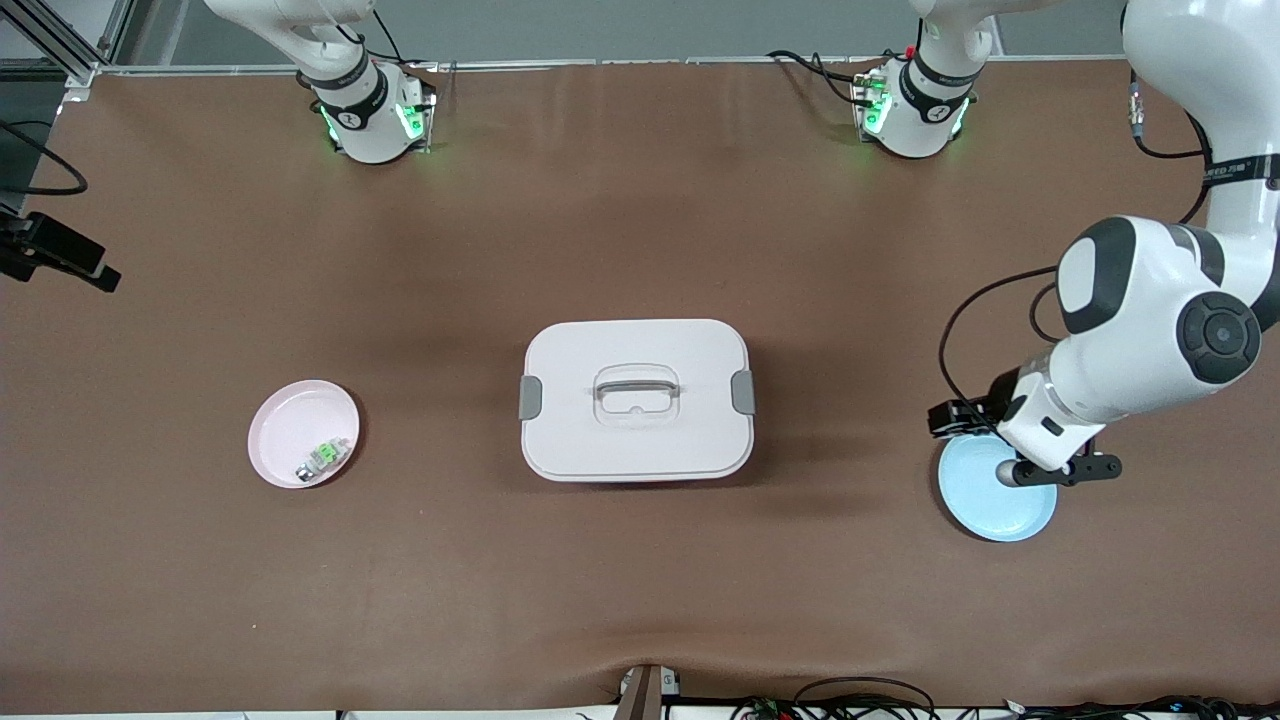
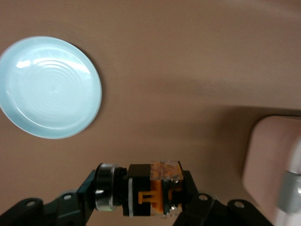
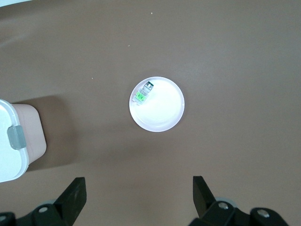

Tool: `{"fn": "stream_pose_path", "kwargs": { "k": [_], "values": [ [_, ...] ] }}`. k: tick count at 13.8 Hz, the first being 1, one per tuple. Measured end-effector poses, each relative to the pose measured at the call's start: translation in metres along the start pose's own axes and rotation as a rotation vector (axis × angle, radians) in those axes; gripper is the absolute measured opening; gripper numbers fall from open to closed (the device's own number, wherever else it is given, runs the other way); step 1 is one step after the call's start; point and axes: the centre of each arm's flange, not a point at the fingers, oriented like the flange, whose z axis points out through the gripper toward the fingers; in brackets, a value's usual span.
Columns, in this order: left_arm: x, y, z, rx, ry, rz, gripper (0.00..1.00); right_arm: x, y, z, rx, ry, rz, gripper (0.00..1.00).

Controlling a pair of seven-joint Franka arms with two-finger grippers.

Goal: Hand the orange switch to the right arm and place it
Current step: 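Lift the switch with the left gripper and carry it over the box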

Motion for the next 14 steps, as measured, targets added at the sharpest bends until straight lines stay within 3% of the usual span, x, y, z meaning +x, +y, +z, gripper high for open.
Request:
{"fn": "stream_pose_path", "kwargs": {
  "k": [3,7,14],
  "values": [
    [-0.013,0.038,-0.015,-0.045,-0.014,-0.074,0.72,0.013,-0.001,0.028,0.001,-0.046,0.003,1.00],
    [-0.033,0.093,-0.036,-0.144,-0.036,-0.187,0.72,0.052,-0.025,0.110,-0.008,-0.112,-0.031,1.00],
    [-0.084,0.180,-0.051,-0.200,-0.115,-0.411,0.72,0.045,-0.054,0.103,-0.009,-0.126,-0.105,1.00]
  ]
}}
